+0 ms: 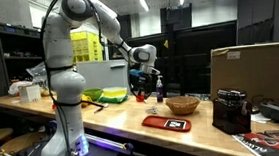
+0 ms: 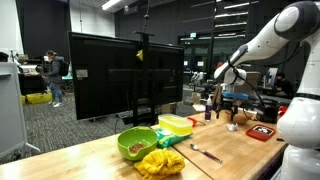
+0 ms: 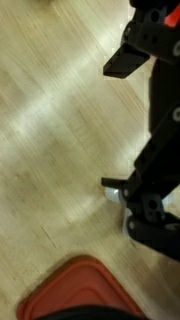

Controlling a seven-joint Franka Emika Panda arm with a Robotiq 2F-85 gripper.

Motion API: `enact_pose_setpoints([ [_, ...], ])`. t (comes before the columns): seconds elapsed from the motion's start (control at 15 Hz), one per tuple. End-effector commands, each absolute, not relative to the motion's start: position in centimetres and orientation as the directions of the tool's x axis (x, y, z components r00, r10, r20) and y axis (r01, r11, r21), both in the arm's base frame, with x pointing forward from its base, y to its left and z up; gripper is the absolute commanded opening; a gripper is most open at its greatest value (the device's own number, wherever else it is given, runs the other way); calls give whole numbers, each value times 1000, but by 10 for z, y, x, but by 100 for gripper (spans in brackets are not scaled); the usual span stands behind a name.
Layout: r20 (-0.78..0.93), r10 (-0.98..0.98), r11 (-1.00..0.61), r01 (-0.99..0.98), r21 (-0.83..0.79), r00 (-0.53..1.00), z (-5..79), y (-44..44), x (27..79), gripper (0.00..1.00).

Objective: Put the white object in the green bowl on the left.

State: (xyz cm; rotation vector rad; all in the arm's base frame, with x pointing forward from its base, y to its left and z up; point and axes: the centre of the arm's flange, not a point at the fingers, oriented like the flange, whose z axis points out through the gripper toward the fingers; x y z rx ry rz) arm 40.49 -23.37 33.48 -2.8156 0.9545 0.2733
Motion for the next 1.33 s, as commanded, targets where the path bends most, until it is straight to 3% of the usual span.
enact_pose_setpoints([
  [0.0, -225, -702, -703, -709, 61, 676, 337, -269, 432, 100],
  [0.2, -231, -776, -624, -767, 151, 587, 338, -296, 427, 100],
  [1.27, -318, -759, -629, -767, 130, 568, 310, -311, 408, 100],
])
